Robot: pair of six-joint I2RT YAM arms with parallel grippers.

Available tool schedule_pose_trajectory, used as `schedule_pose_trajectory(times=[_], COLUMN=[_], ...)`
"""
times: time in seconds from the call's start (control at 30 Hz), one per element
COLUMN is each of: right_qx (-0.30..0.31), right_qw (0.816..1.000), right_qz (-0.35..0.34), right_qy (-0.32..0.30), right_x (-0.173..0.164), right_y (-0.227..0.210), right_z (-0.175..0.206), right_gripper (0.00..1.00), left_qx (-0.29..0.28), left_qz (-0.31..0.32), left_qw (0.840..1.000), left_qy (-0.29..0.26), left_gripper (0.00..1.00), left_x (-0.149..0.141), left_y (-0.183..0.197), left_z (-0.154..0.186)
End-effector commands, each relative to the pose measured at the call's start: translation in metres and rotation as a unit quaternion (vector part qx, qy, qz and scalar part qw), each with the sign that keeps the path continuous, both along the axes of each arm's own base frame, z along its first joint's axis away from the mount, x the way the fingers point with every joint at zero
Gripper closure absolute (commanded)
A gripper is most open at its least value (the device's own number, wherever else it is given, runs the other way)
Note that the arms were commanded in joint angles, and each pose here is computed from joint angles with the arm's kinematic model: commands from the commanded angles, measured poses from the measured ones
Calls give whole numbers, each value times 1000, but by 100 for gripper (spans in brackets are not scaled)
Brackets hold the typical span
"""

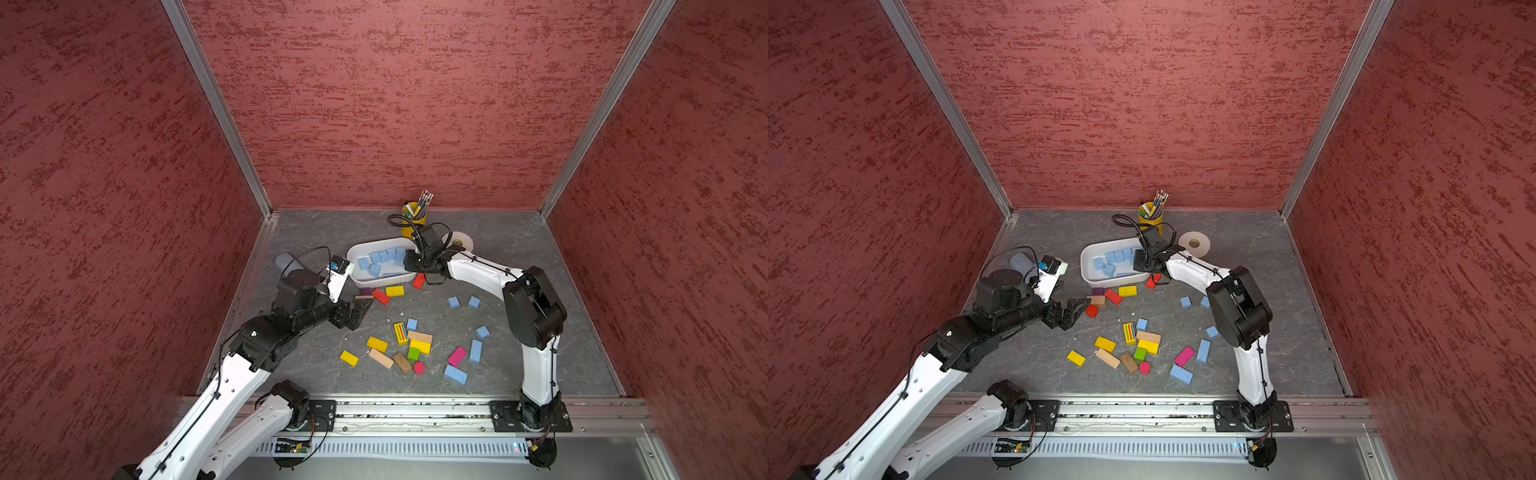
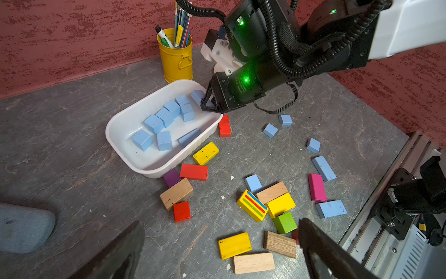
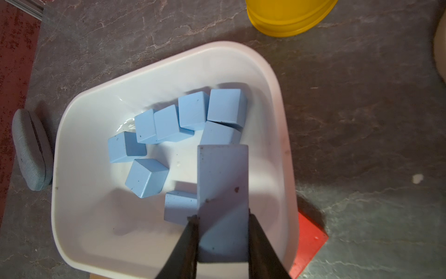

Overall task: Pick out the blue building blocks
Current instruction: Place the building block in the storage box.

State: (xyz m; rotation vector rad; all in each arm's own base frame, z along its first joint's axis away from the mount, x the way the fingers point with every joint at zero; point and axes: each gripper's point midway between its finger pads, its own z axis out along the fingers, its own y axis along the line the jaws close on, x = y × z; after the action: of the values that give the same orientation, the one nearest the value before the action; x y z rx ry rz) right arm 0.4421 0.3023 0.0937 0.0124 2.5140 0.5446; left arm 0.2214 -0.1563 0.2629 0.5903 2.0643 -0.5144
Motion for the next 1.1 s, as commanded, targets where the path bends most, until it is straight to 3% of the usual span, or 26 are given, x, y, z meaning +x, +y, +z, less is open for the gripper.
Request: schedule_pose_trajectory(times=[0.0,0.33,0.57,0.87,1.07], right_qx=[-6,1,9,8,-14], right_qw=[1000,1000,999,997,996], right_qz=[-5,-2,-7,-29,-51], right_qy=[-7,-9,-35,-76,-76], right_x=[6,6,4,-13,-35], right_y=[3,6,0,-25,-52], right_z=[1,6,35,78,76], right_gripper=[65,53,47,40,36], left_qx=[-2,-2,-2,-2,-2], left_qz=[-2,-2,-2,-1,-2], left_qw=[1000,1000,1000,1000,1000], left_qy=[-10,-11,-11,-11,-11], left_gripper=[0,0,0,0,0], left_x=[1,0,0,0,0], left_y=[0,0,0,1,0], left_z=[2,2,2,2,2])
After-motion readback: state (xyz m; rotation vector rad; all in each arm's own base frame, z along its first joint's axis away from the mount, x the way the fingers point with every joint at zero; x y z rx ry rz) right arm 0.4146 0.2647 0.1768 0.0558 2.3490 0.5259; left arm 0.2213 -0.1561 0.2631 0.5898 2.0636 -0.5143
